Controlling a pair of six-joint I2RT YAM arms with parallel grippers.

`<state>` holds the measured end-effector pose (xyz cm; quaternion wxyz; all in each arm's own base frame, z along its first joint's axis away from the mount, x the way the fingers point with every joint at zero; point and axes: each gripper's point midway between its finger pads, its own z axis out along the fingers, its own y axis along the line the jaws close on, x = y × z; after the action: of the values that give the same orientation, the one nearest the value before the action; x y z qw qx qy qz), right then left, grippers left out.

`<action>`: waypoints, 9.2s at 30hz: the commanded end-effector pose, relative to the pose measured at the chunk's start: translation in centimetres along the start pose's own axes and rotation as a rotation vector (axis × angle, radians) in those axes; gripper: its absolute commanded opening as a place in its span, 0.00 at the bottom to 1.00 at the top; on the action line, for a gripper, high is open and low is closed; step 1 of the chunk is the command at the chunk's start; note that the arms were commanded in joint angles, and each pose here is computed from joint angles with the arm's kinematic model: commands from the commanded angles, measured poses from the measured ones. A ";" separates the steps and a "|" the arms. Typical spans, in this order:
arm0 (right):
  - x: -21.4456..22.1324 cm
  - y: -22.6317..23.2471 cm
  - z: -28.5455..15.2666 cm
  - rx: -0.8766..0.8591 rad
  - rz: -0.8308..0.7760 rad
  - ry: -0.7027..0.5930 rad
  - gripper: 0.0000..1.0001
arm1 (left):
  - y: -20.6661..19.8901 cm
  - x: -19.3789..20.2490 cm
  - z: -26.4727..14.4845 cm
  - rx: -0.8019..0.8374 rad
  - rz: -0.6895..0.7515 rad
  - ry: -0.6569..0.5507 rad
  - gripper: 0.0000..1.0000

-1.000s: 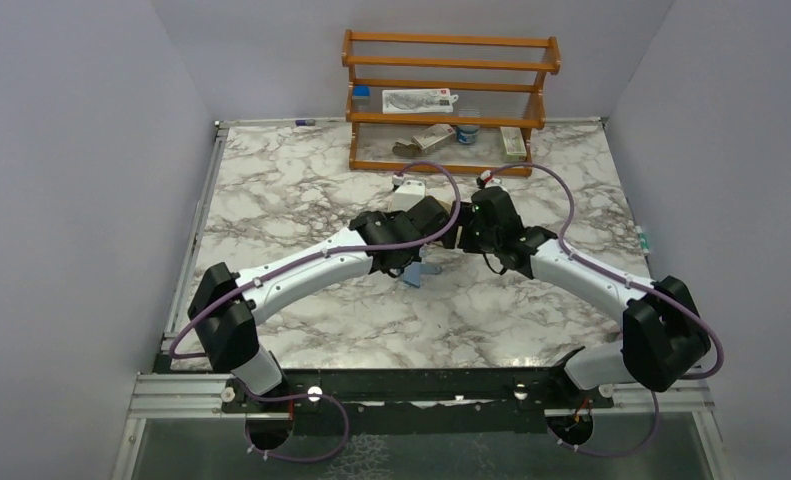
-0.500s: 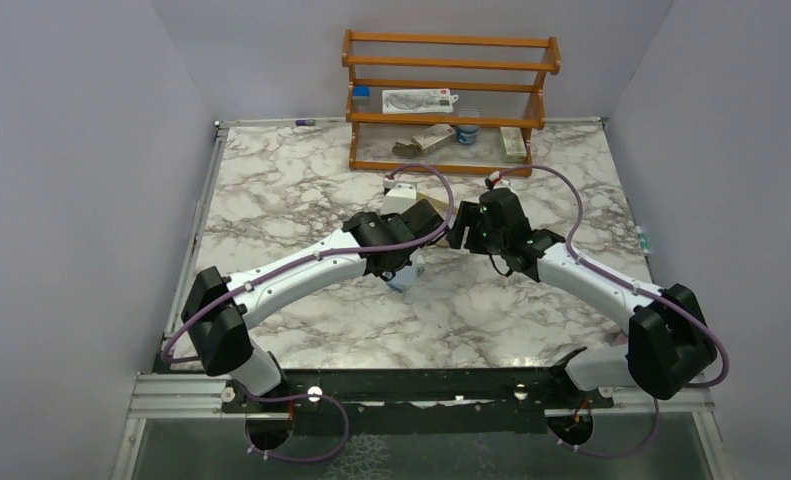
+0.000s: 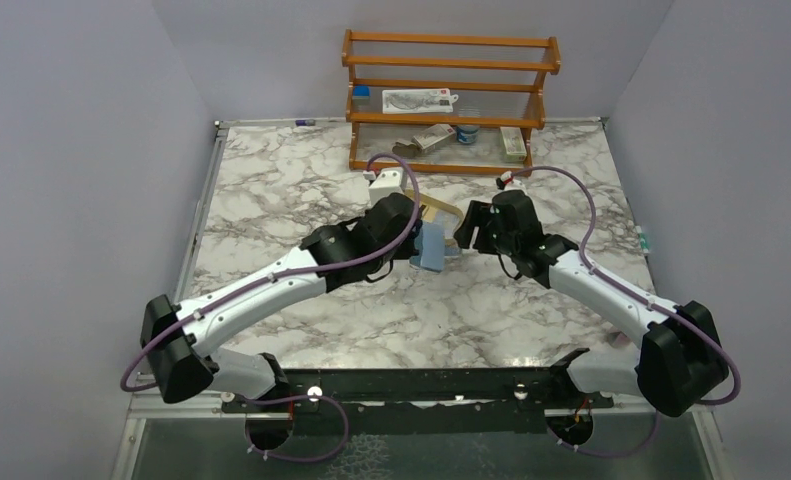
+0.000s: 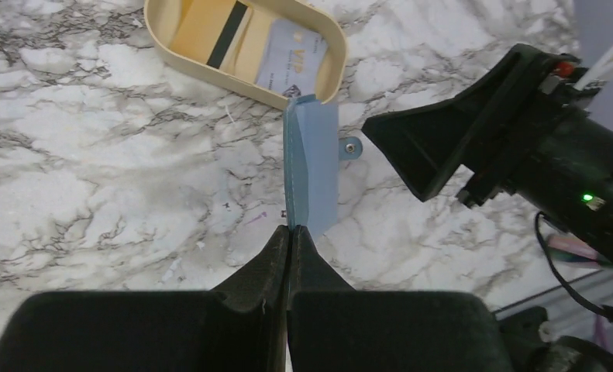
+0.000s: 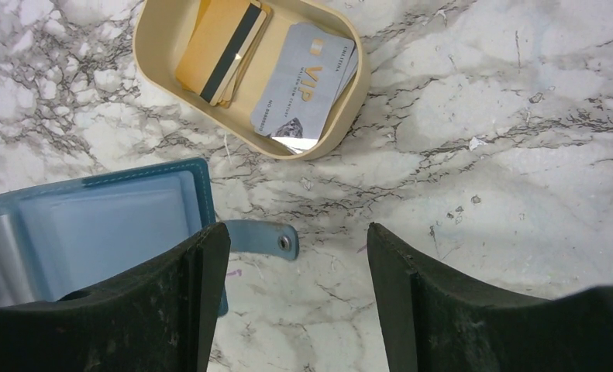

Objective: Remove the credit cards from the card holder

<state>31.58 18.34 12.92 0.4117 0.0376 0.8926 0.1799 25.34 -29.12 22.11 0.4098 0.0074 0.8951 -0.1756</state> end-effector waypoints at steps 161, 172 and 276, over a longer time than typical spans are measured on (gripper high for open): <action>17.9 11.3 2.5 -0.730 0.188 0.694 0.37 | 13.8 16.3 5.5 0.041 -0.377 -0.019 0.00; 16.8 8.7 2.4 -0.565 0.071 0.649 0.01 | 13.6 16.3 5.8 0.046 -0.371 -0.014 0.00; -4.4 2.9 -2.7 -0.278 0.016 0.065 1.00 | 11.6 12.4 4.9 0.094 -0.206 -0.034 0.65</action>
<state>32.47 18.57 16.64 0.3472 0.0216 0.8962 0.2754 20.75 -20.45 3.91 0.3815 -0.1109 0.8791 -0.2634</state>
